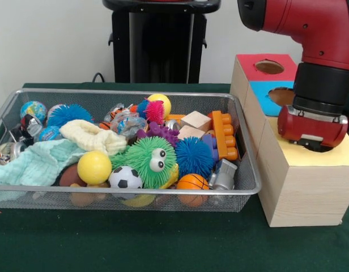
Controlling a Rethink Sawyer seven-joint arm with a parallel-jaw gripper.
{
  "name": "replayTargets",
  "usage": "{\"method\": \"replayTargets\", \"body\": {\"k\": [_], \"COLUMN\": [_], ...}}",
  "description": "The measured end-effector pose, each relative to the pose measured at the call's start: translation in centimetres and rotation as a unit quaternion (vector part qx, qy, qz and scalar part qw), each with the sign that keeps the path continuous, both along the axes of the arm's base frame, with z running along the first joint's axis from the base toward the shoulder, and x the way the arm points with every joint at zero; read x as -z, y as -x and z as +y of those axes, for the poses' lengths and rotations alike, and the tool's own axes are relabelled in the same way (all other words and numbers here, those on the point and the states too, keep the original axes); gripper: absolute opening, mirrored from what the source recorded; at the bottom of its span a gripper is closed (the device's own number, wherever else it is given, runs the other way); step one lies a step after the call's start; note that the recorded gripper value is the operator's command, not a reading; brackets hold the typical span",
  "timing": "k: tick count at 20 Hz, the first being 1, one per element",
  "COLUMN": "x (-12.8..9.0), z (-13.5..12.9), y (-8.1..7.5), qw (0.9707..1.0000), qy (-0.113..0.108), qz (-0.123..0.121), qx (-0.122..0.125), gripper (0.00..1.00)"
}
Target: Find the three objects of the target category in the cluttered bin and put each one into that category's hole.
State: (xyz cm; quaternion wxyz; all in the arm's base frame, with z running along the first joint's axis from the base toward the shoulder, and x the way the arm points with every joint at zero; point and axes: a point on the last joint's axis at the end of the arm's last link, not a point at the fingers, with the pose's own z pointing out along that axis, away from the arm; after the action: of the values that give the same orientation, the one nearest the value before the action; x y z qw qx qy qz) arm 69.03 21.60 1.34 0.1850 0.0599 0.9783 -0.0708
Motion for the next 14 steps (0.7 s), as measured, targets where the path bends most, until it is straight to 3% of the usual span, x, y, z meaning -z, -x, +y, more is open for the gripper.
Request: {"method": "replayTargets", "body": {"k": [14], "x": [-0.01], "z": [-0.04], "y": [-0.06], "qw": [1.0], "qy": [0.006], "qz": [-0.002], "qx": [-0.003], "gripper": [0.0]}}
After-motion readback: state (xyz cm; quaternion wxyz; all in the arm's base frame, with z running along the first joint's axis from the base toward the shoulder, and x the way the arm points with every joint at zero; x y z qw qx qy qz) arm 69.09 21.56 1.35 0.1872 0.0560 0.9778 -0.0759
